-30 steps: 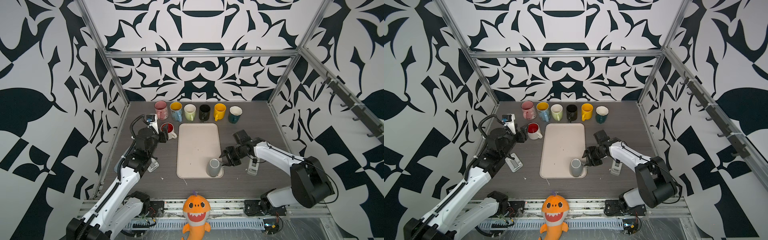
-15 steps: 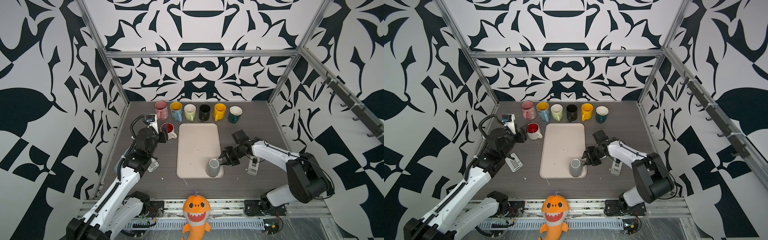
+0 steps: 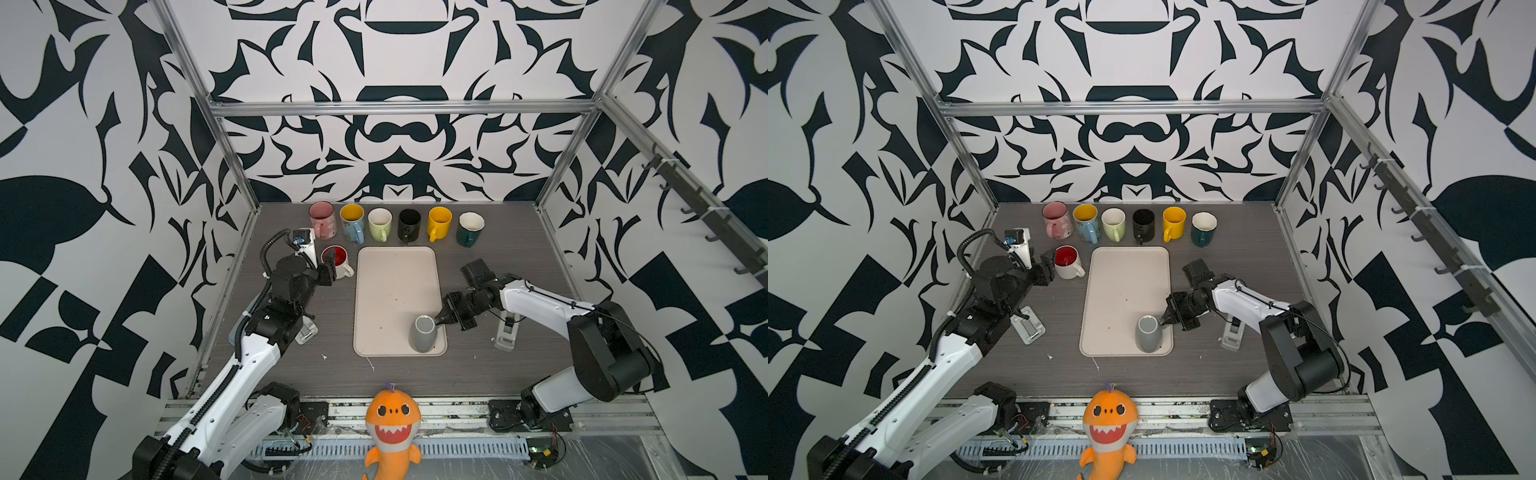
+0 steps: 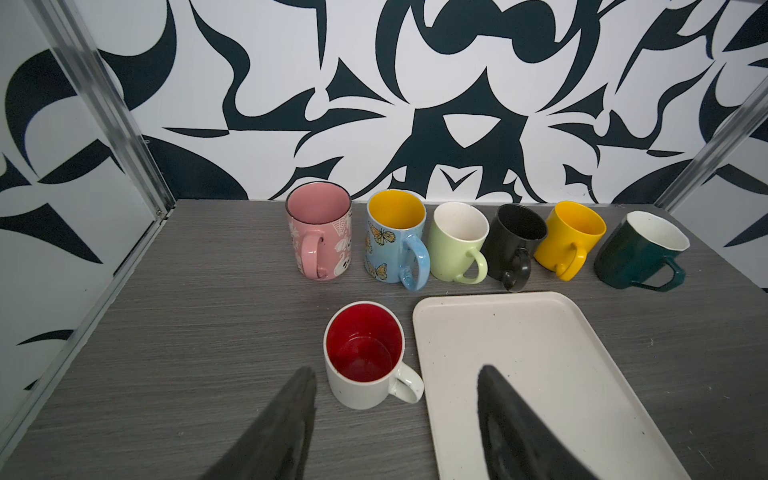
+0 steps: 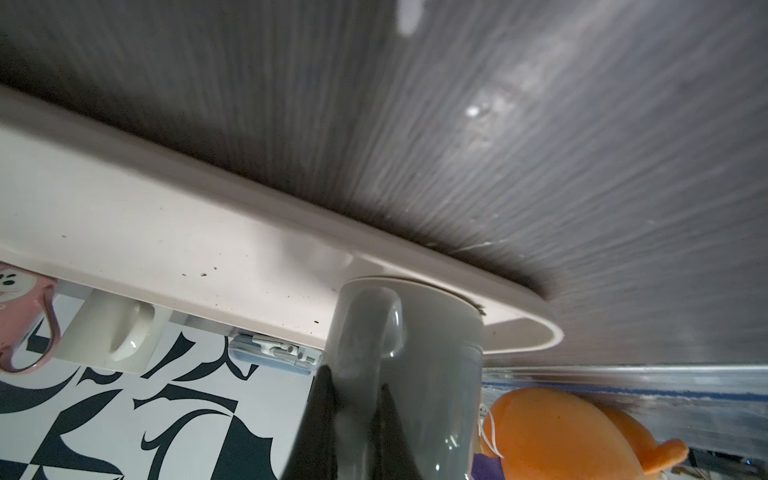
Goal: Turn the mug right side up
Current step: 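Lower the right gripper onto the gray mug's handle and close it, then lift and tilt the gray mug with the right gripper while the left gripper approaches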
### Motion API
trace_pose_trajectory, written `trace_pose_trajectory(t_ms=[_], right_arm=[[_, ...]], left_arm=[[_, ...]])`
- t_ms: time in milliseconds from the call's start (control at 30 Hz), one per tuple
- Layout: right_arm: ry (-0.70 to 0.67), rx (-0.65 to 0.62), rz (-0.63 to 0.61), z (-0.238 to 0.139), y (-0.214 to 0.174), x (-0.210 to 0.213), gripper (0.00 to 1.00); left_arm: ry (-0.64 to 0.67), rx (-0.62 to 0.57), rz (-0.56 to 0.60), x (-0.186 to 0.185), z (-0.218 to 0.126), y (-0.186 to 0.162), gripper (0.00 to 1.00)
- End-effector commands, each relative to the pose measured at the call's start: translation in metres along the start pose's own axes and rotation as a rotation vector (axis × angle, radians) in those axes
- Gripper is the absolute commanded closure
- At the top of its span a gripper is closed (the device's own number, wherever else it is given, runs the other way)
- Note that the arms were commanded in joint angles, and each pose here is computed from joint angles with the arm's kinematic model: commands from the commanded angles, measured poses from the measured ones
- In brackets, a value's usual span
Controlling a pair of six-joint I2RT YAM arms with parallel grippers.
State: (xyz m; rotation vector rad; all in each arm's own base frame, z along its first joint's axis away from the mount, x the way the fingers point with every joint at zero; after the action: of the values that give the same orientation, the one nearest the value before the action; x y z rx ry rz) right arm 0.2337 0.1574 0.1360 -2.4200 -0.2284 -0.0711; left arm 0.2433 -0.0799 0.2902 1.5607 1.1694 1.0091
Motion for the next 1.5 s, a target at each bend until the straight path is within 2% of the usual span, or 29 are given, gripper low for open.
trace_pose_trajectory(t_ms=[0,167,400,800,1467], right_arm=[[0.020,0.015,-0.025,-0.005,-0.009,0.006,1.00],[0.040,0.021,-0.051,-0.007,-0.011,0.006,1.00],[0.126,0.015,-0.213,-0.021,-0.026,0.023,1.00],[0.239,-0.010,-0.391,-0.032,-0.040,0.034,1.00],[0.181,-0.007,-0.455,-0.025,-0.041,0.032,1.00]], left_arm=[[0.016,0.009,0.000,0.002,0.001,-0.005,0.35],[0.014,0.004,-0.001,0.002,-0.001,-0.004,0.35],[0.004,-0.008,-0.010,0.001,-0.001,0.000,0.35],[-0.024,-0.015,-0.026,-0.001,-0.001,0.006,0.35],[-0.034,-0.008,-0.032,-0.003,0.003,0.006,0.35]])
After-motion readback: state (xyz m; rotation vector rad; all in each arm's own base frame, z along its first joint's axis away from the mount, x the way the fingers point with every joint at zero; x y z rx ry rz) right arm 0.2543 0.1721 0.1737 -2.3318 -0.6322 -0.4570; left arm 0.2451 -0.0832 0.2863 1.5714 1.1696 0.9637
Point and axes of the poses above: each gripper's point midway between its finger pads, its own z axis out along the fingers, its own x axis along the line the jaws close on, y = z × x, the point moved 9 cm from there along -z, back along the fingers, and after that the axes turned 12 degrees about z, right-handed, at the moved point
